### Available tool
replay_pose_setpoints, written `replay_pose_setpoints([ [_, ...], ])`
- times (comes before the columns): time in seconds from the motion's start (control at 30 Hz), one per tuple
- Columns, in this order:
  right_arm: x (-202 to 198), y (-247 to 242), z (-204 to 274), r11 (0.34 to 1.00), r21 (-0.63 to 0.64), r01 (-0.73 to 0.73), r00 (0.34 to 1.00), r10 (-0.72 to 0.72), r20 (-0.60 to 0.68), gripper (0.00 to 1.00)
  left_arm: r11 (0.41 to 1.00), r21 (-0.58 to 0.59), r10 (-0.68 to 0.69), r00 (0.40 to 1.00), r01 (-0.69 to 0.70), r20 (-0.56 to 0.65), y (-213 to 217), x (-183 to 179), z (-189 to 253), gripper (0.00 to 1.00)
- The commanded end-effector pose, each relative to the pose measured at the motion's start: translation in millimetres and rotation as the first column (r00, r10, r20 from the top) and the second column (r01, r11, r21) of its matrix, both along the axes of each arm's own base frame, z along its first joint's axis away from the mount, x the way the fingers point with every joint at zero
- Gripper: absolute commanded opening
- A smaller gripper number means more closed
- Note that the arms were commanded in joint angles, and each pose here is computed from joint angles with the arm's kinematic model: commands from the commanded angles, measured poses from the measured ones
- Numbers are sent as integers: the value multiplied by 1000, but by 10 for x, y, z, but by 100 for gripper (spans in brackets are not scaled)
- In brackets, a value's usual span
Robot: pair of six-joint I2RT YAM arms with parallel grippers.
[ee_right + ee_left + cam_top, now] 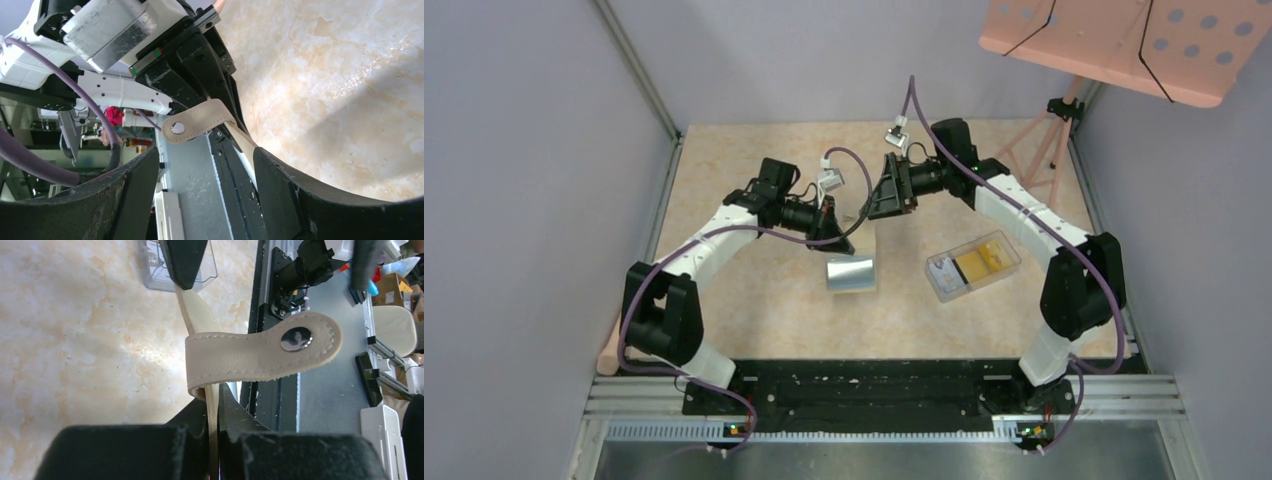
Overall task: Put the credit cards into the card holder
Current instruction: Open the card holder at the center of the board.
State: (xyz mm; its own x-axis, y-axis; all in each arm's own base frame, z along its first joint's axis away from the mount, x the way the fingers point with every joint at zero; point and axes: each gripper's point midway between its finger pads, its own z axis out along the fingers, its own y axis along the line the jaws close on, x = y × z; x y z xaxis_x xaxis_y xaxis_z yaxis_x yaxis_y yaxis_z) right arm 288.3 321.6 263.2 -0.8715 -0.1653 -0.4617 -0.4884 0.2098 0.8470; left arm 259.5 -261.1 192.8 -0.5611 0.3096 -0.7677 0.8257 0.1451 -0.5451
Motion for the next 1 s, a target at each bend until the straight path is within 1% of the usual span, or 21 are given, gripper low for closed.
replay_pose_setpoints([
  [0.0, -35, -80, 54, 1000, -17, 22, 996, -21, 85, 69, 996, -73, -55, 997, 59, 52, -8, -160, 343, 0],
  [0.13, -39, -140, -55, 996, -75, 50, 995, -42, 94, 70, 994, -87, -66, 997, 70, 42, -8, -216, 385, 0],
  [0.23, -73, -166, -108, 994, -102, 44, 995, -34, 98, 70, 993, -91, -66, 997, 70, 46, -2, -230, 413, 0],
  [0.4, -271, -2, -94, 996, -74, -45, 995, 51, 82, 70, 992, -100, -68, 996, 73, 52, -6, -236, 453, 0],
  [0.47, -369, 105, -90, 995, -60, -85, 993, 89, 72, 66, 992, -101, -66, 997, 71, 50, -8, -226, 457, 0],
  [0.53, -422, 196, -101, 993, -46, -107, 992, 110, 65, 59, 992, -103, -67, 997, 71, 46, -16, -228, 469, 0],
  [0.57, -430, 225, -109, 993, -37, -110, 992, 112, 59, 51, 992, -103, -65, 997, 70, 49, -17, -220, 474, 0],
  [0.63, -433, 261, -100, 994, -10, -111, 993, 111, 47, 31, 993, -101, -59, 997, 64, 54, -17, -207, 480, 0],
  [0.7, -413, 275, -86, 995, -2, -102, 994, 102, 47, 6, 995, -88, -43, 997, 49, 62, -11, -184, 475, 0],
  [0.73, -393, 281, -71, 995, -2, -96, 994, 96, 52, 0, 996, -78, -30, 997, 35, 74, -3, -165, 480, 0],
  [0.77, -372, 283, -50, 996, -1, -90, 994, 90, 56, 0, 998, -56, -2, 996, 7, 89, 12, -118, 462, 3],
  [0.8, -341, 287, -16, 997, 1, -84, 994, 83, 65, 0, 999, -31, 36, 994, -33, 107, 36, -63, 452, 14],
  [0.83, -312, 280, 4, 997, 2, -75, 995, 75, 68, 0, 997, -4, 80, 987, -80, 137, 66, 3, 447, 23],
  [0.87, -287, 279, 29, 998, 3, -68, 995, 67, 74, 0, 990, 26, 135, 975, -141, 175, 113, 94, 435, 34],
  [0.93, -229, 258, 76, 999, 2, -45, 995, 45, 88, 0, 953, 75, 264, 925, -294, 274, 256, 298, 440, 57],
  [0.97, -206, 250, 98, 999, 3, -36, 995, 35, 94, 0, 916, 90, 343, 878, -392, 333, 368, 423, 458, 69],
])
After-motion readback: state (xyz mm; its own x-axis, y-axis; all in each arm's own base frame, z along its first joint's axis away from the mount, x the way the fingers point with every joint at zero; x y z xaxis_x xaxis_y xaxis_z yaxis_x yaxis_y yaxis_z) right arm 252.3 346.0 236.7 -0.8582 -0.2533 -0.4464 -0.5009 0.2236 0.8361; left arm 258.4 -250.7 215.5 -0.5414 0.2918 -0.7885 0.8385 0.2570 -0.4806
